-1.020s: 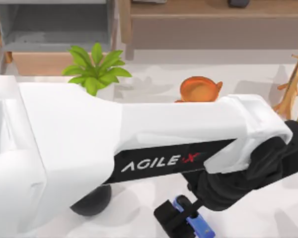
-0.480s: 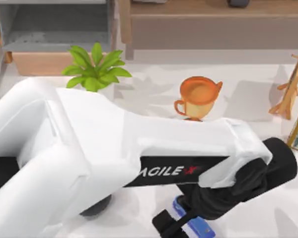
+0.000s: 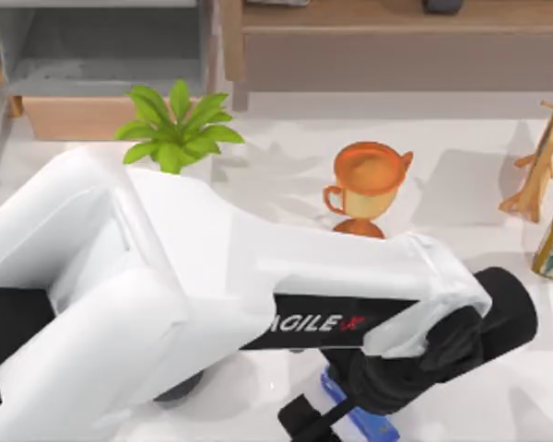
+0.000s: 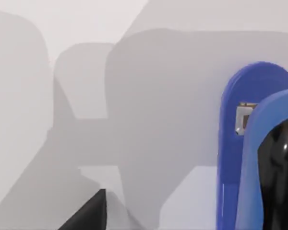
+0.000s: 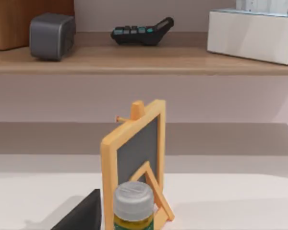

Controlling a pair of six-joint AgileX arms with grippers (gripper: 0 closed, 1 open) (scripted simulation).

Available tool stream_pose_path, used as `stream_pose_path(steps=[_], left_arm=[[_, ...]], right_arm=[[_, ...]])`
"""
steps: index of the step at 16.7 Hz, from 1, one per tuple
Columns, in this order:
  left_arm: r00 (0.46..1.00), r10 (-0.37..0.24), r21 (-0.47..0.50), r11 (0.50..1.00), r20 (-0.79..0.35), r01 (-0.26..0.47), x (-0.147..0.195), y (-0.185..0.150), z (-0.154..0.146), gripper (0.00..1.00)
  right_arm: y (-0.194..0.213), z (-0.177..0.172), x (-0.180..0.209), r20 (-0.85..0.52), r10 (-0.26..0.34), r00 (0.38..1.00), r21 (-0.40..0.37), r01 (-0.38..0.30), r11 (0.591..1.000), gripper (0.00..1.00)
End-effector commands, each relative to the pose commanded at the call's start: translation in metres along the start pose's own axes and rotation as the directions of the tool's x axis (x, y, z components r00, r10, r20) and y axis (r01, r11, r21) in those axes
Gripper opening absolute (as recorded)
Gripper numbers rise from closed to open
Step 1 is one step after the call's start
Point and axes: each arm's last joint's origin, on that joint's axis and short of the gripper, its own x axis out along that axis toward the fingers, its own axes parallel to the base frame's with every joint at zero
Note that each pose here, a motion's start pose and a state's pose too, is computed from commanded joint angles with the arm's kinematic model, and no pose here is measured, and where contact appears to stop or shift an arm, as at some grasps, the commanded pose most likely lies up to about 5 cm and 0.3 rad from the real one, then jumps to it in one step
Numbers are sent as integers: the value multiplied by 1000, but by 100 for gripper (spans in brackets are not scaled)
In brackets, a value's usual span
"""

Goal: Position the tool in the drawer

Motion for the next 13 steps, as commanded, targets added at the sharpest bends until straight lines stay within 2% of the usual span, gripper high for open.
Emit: stream_pose_path(steps=[11,13], left_arm=[[1000,0,0,1000,0,0,0,0,0,2],[1000,0,0,1000,0,0,0,0,0,0]], right_arm=[[0,0,0,0,0,1000,0,0,1000,100],[0,0,0,0,0,1000,0,0,1000,100]])
